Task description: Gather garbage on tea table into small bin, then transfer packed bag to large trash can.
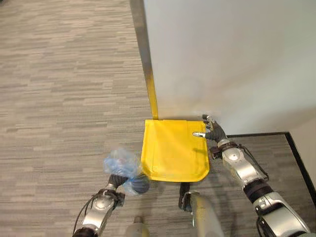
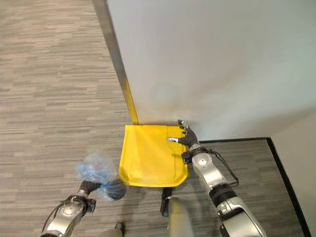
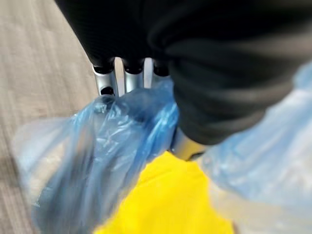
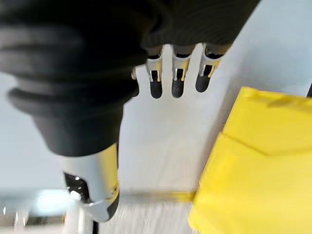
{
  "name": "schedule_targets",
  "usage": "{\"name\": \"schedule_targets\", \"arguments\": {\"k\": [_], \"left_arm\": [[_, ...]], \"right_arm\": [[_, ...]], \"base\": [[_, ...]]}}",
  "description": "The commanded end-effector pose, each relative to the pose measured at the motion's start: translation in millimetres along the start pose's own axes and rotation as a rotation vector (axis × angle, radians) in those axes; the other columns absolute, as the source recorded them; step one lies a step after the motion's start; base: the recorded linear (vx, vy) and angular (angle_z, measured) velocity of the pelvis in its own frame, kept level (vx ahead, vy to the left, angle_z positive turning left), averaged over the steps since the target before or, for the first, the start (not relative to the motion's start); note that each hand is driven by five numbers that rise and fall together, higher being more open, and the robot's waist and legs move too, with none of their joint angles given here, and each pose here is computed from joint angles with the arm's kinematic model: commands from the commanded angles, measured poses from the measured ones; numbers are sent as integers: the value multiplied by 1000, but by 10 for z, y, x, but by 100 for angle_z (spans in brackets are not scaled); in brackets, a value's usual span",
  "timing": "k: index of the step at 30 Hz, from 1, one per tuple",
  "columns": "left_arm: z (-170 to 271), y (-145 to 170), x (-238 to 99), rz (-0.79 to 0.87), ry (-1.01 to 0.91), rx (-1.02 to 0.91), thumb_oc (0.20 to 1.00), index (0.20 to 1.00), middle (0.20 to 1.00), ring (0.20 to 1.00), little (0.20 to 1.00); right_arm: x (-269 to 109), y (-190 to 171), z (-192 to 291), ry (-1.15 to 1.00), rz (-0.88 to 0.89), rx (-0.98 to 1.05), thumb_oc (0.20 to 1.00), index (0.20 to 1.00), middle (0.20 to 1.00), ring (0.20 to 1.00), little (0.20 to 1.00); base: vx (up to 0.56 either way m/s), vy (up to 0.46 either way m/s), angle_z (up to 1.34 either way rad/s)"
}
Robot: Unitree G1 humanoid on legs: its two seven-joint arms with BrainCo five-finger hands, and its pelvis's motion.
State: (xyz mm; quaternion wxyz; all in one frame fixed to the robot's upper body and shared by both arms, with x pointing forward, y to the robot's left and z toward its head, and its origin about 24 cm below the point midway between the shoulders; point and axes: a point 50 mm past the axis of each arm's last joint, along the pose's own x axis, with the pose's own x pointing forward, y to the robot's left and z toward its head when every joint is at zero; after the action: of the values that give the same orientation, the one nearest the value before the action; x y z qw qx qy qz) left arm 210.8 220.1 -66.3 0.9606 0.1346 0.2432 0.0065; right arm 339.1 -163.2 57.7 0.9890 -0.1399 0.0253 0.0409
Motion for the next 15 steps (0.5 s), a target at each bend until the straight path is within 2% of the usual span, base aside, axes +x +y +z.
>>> {"name": "schedule_targets", "arguments": {"k": [1, 5, 10, 15], "left_arm": [[504, 91, 101, 9, -221, 3, 200, 200, 200, 200, 200], [521, 124, 109, 28, -223, 1, 200, 200, 200, 200, 200], [430, 179, 96, 43, -179, 17, 200, 200, 200, 200, 200], [380, 268, 79, 66, -155, 25, 200, 200, 200, 200, 200]], "right_arm": [[117, -61, 441, -186, -47, -16, 1000, 1000, 1000, 1000, 1000], [79, -178, 356, -158, -94, -96, 1000, 1000, 1000, 1000, 1000], [-165, -358, -148, 6, -138, -162, 1000, 1000, 1000, 1000, 1000], [-429, -389, -562, 151, -124, -202, 1000, 1000, 1000, 1000, 1000]], "base": [[-11, 25, 5], [-2, 11, -1], [-6, 28, -5], [-46, 43, 4]]}}
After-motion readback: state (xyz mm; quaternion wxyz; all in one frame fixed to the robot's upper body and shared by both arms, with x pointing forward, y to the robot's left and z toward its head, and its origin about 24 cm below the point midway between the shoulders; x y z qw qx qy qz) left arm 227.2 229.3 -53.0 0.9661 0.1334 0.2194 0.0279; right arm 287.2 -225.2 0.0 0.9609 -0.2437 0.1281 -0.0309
